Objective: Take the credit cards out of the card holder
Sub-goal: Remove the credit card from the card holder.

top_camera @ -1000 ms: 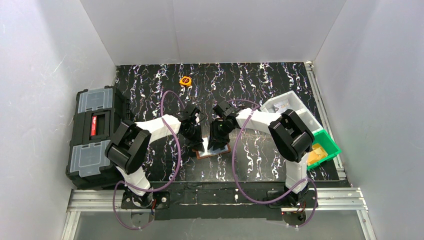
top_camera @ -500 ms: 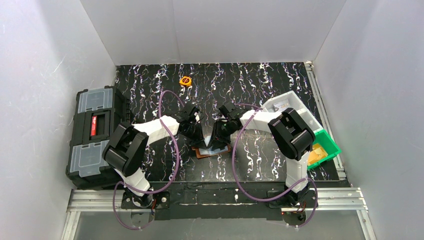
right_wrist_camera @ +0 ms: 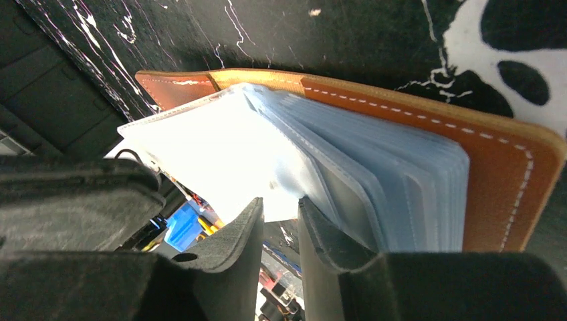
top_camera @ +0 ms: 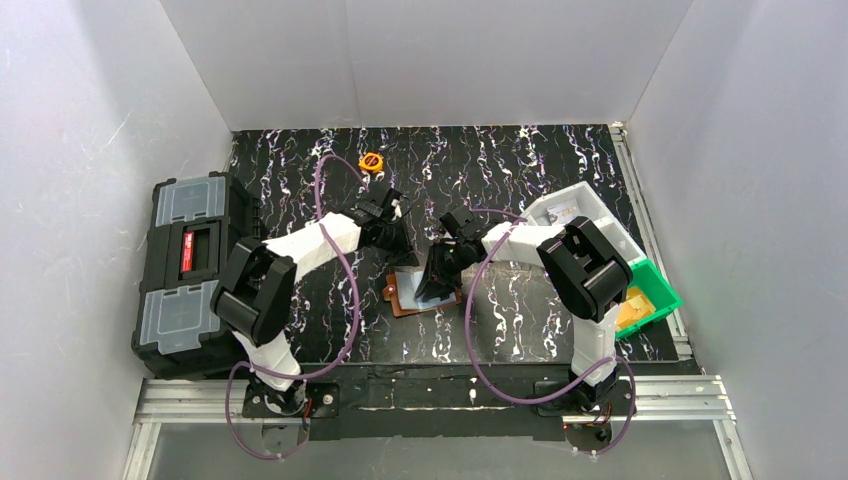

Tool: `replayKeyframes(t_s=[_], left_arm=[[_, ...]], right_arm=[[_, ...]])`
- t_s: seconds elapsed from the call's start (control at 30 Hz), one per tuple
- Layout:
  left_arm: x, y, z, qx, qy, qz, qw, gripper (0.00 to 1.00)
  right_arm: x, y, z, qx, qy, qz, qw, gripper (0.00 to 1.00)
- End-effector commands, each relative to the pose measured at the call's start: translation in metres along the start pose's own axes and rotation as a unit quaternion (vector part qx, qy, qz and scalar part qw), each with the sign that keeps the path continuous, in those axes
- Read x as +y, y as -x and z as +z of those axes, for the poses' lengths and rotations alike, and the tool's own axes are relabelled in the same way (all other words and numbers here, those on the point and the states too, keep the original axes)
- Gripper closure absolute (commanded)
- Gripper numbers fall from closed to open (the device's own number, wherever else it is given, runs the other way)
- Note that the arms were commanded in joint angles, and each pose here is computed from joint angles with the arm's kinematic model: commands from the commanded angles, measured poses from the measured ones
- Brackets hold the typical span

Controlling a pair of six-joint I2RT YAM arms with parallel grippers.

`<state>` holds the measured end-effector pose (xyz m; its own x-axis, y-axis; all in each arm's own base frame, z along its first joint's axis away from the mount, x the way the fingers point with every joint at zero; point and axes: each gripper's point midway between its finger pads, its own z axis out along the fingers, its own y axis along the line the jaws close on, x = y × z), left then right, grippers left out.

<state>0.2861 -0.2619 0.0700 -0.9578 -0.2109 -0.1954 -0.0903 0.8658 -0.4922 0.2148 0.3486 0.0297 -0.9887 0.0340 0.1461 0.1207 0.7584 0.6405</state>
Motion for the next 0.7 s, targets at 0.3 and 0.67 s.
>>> replayKeyframes(t_s=[0.3, 0.67], left_arm=[[0.036, -0.018, 0.032, 0.049, 0.057, -0.007, 0.997, 1.0], [0.056, -0.026, 0.04, 0.068, 0.095, 0.002, 0.993, 1.0]], right_arm=[[-0.014, 0.011, -0.009, -0.042, -0.051, -0.027, 0.997, 0.66], [0.0, 0.023, -0.058, -0.112, -0.069, -0.096, 0.987, 0.51]])
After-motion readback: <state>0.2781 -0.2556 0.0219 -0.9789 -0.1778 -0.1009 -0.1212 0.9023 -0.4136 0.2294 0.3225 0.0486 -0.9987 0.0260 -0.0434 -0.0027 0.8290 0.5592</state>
